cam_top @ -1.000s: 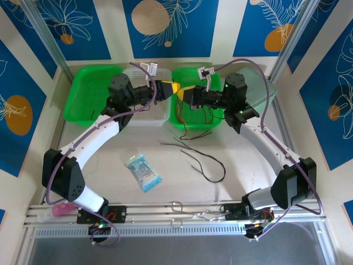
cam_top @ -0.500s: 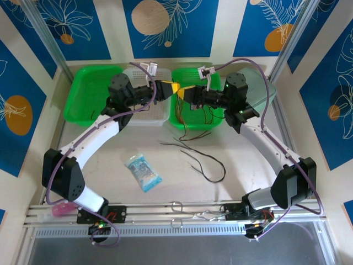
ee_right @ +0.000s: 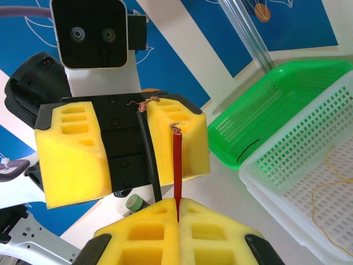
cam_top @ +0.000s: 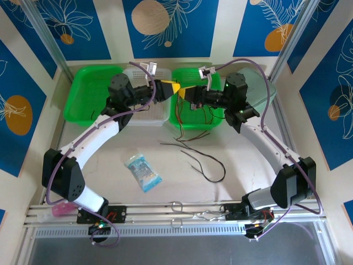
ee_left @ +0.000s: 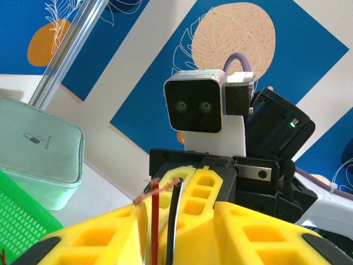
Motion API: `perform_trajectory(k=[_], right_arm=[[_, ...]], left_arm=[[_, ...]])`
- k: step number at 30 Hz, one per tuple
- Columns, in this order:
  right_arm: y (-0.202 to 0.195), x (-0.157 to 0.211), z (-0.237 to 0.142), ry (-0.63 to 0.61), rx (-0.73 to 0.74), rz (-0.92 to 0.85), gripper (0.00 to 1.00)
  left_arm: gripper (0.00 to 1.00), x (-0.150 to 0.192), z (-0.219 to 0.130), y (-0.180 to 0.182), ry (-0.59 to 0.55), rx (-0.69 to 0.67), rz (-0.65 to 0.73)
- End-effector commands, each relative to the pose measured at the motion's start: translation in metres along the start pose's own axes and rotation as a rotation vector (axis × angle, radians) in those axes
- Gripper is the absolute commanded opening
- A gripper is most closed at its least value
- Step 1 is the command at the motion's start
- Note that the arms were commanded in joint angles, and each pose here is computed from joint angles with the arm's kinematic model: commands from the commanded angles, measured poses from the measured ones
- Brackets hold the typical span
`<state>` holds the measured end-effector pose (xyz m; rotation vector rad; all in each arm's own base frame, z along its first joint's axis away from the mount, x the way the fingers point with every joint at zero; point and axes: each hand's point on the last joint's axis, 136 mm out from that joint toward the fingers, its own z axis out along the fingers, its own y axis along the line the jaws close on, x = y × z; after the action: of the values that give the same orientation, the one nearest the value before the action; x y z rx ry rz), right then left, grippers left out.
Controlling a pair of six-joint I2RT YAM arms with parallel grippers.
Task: Untangle the cables
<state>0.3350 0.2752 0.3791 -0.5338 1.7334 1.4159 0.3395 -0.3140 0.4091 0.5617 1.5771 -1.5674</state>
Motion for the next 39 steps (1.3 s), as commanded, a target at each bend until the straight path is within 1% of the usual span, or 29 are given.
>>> perform_trajectory(k=[1, 2, 6, 7, 9, 11, 13, 16, 19, 25, 30, 36, 39], right_arm=[[0.006, -0.008, -0.01, -0.031, 0.019, -0.035, 0.0], [0.006, -0.008, -0.011, -0.033, 0.019, -0.034, 0.0], [0.008, -0.008, -0.012, -0.032, 0.016, -0.037, 0.0], [0.008, -0.008, -0.013, -0.031, 0.015, -0.037, 0.0], [0.009, -0.008, -0.013, -0.029, 0.012, -0.037, 0.0], [0.01, -0.008, -0.013, -0.025, 0.012, -0.041, 0.0], [0.008, -0.006, -0.012, -0.022, 0.015, -0.038, 0.0], [0.007, -0.004, -0.01, -0.014, 0.015, -0.031, 0.0], [0.007, -0.003, -0.007, -0.008, 0.008, -0.021, 0.0], [0.009, -0.002, -0.002, 0.002, 0.0, -0.026, 0.0], [0.009, 0.0, 0.0, 0.009, 0.002, -0.027, 0.0], [0.009, 0.003, 0.004, 0.022, 0.002, -0.03, 0.0], [0.01, 0.003, 0.006, 0.028, 0.001, -0.033, 0.0]], left_arm=[[0.36, -0.01, -0.006, -0.008, -0.034, -0.001, 0.029], [0.36, -0.009, -0.006, -0.008, -0.032, -0.002, 0.027], [0.22, -0.007, -0.006, -0.004, -0.035, -0.009, 0.019], [0.21, -0.008, -0.006, -0.003, -0.037, -0.012, 0.019], [0.23, -0.008, -0.005, -0.003, -0.038, -0.012, 0.018], [0.32, -0.009, -0.004, -0.002, -0.039, -0.011, 0.016], [0.38, -0.01, -0.004, -0.003, -0.04, -0.005, 0.014], [0.42, -0.011, -0.003, -0.008, -0.046, 0.029, 0.017], [0.42, -0.012, -0.003, -0.011, -0.052, 0.057, 0.01], [0.41, -0.007, -0.003, -0.002, -0.044, 0.014, 0.008], [0.41, -0.006, -0.003, -0.001, -0.04, 0.011, 0.007], [0.29, -0.005, -0.003, 0.0, -0.036, 0.011, 0.008], [0.28, -0.004, -0.003, 0.0, -0.035, 0.009, 0.007]])
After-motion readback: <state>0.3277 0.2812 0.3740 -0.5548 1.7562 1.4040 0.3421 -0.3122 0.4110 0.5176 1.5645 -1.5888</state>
